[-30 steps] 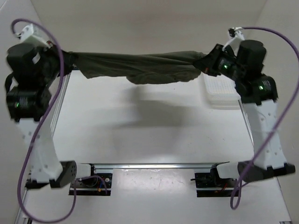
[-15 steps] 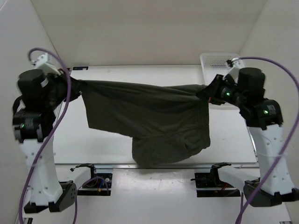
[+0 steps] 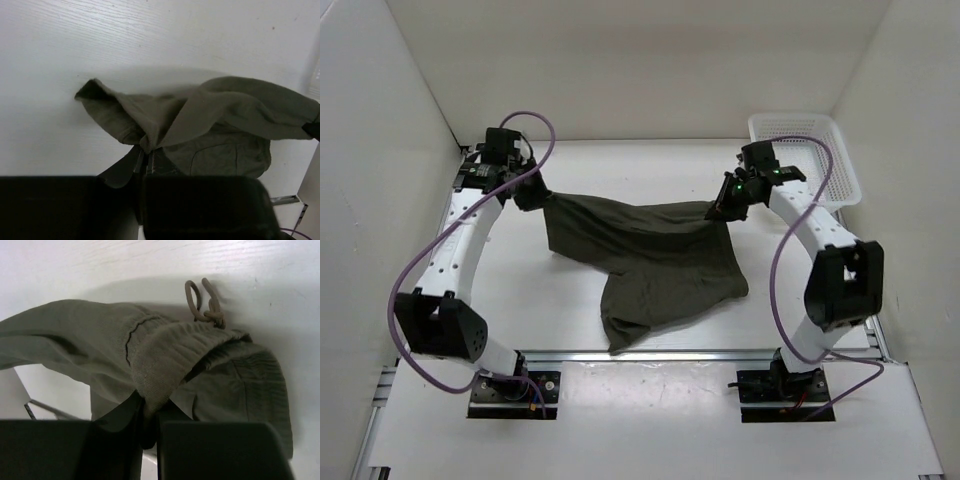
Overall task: Fold and stack the shorts
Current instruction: Flatten the shorts out
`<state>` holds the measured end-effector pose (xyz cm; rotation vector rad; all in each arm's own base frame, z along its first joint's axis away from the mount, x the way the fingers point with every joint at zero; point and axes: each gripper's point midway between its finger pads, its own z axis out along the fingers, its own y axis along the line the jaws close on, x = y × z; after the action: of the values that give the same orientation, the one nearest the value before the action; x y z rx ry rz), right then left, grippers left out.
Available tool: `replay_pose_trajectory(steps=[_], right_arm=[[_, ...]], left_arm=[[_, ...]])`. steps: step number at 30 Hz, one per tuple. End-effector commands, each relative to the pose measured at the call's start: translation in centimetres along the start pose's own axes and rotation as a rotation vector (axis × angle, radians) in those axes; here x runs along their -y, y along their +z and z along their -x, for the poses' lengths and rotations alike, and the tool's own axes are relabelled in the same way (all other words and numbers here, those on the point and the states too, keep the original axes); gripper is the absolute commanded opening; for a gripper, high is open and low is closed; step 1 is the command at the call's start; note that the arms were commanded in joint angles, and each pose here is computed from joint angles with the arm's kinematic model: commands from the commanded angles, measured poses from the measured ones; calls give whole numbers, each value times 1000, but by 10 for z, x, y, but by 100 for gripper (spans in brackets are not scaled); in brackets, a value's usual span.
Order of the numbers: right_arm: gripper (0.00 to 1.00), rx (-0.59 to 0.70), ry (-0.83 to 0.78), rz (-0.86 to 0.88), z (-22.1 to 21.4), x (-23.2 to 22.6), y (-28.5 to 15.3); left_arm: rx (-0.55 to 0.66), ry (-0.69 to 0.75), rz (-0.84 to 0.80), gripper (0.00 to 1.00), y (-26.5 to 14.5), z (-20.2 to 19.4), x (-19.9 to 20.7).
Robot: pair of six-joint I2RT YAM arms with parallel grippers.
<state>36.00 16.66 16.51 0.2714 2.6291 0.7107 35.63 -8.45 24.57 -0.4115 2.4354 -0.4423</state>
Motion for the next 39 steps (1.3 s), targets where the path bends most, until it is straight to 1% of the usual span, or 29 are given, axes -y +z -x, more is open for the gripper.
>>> replay_pose_trajectory(steps=[1,2,3,5,6,7,8,10,11,12,13,14,15,16,18,19,20,21,24,26,27,28,29,30,32,36,38,39], right_arm=[[2,98,21,84,40,-23,12],[6,95,31,83,42,-23,15],[11,103,41,89,46,-25,17],[12,112,53,84,52,-25,22],[10,120,50,88,57,-27,25],[3,121,62,91,60,-29,26],[0,133,70,79,63,-24,25],[0,135,85,69,64,-23,24],[0,141,73,72,66,-28,16],[0,141,78,49,69,-21,11],[0,101,73,10,57,-15,5],[0,91,76,-16,52,-7,0],[1,98,64,-23,46,-6,-13],[1,86,65,-36,38,1,-19],[3,5,78,-97,-1,25,-20],[3,10,76,-95,-13,26,-33],[3,-18,84,-93,-29,30,-36],[3,-64,99,-99,-58,41,-39],[1,-162,151,-75,-110,52,-46],[18,-159,169,-75,-118,54,-51],[26,-133,180,-61,-117,50,-56],[40,-118,191,-69,-116,51,-57],[46,-92,197,-88,-111,54,-56],[48,-67,212,-89,-106,52,-59],[48,-22,222,-98,-98,52,-59],[46,16,261,-127,-102,63,-55],[45,1,277,-139,-113,70,-52],[45,14,281,-130,-116,70,-56]], left_arm=[[61,29,6,11,6,11,9],[68,28,19,11,6,12,7],[51,26,29,11,11,8,3],[40,32,28,11,13,4,5],[40,32,28,11,13,4,5],[36,42,41,11,15,2,1],[27,41,46,11,17,-1,-1],[24,50,60,11,19,-3,-5],[22,49,75,11,21,-5,-9],[30,50,71,11,18,-4,-8],[26,49,83,11,19,-6,-11],[35,49,89,11,17,-6,-13],[43,50,85,11,13,-5,-12],[28,49,93,11,17,-10,-15],[24,49,95,11,13,-17,-19],[15,48,86,11,13,-21,-19],[6,48,91,11,15,-24,-21],[3,48,77,11,10,-30,-21],[-3,55,48,11,4,-37,-16],[-28,61,43,11,4,-47,-16],[-28,61,43,11,4,-47,-16],[-36,79,31,11,4,-52,-10],[-36,79,31,11,4,-52,-10],[-43,92,22,11,4,-55,-5],[-55,100,22,11,6,-62,-2],[-76,107,27,11,9,-70,-3],[-79,114,22,11,9,-72,-1],[-79,114,22,11,9,-72,-1]])
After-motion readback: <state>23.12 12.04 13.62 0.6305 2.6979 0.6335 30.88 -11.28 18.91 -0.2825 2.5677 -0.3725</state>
